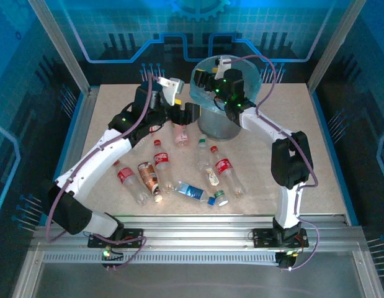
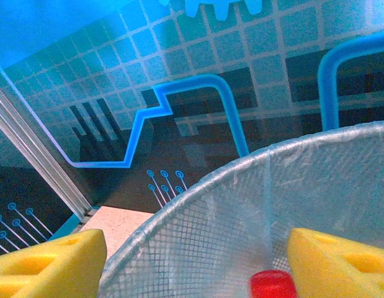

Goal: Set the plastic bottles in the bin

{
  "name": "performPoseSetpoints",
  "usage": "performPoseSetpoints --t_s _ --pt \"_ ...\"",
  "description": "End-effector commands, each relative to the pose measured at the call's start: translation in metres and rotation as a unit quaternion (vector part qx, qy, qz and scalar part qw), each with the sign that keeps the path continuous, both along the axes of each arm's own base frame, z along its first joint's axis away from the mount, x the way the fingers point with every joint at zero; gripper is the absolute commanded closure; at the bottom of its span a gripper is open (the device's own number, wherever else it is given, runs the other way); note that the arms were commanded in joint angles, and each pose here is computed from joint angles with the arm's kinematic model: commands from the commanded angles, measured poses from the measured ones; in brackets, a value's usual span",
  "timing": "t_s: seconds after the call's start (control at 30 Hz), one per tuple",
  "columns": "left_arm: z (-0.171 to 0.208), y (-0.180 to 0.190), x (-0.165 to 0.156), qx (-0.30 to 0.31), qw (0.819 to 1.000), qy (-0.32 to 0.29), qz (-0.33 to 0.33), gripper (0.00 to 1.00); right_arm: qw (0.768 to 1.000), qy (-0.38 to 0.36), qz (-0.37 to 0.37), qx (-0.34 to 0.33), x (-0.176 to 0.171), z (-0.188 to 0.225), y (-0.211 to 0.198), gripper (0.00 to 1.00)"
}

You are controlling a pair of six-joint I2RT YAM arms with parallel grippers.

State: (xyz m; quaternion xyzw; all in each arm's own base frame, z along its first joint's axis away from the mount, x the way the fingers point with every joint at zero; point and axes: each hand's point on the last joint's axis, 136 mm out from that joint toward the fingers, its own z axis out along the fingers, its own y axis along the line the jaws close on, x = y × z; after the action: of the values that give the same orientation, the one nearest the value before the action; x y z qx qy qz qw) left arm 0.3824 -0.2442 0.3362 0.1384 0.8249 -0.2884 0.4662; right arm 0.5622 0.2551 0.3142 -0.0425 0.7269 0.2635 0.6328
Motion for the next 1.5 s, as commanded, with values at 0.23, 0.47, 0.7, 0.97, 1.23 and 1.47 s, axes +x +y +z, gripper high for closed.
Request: performPoseSetpoints --t_s 0.23,0.47,0.7,0.97,1.23,1.47 --pt "0.005 0.008 0.003 -0.006 1.000 -0.009 0.004 0.12 1.000 -0.023 0.012 0.009 -0.011 0.033 -0.005 0.23" --pt "0.014 0.013 0.000 -0.008 1.000 -0.019 0.009 0.12 1.000 0.024 -0.004 0.014 -0.021 0.053 -0.009 0.24" --pt "0.031 0.022 -0.004 0.003 0.999 -0.045 0.020 0.12 0.996 0.082 -0.021 0.007 -0.045 0.083 -0.023 0.23" --pt "0.040 0.034 -0.012 0.016 0.998 -0.046 0.040 0.12 0.995 0.063 0.029 -0.071 -0.113 0.115 -0.002 0.23" --pt "-0.026 0.061 -0.051 0.053 0.996 0.032 0.059 0.10 0.972 0.058 0.100 -0.204 -0.185 0.068 0.040 0.23" --pt "-0.101 0.068 -0.094 0.043 0.989 0.131 0.048 0.10 0.939 0.149 0.119 -0.287 -0.225 -0.041 0.020 0.27"
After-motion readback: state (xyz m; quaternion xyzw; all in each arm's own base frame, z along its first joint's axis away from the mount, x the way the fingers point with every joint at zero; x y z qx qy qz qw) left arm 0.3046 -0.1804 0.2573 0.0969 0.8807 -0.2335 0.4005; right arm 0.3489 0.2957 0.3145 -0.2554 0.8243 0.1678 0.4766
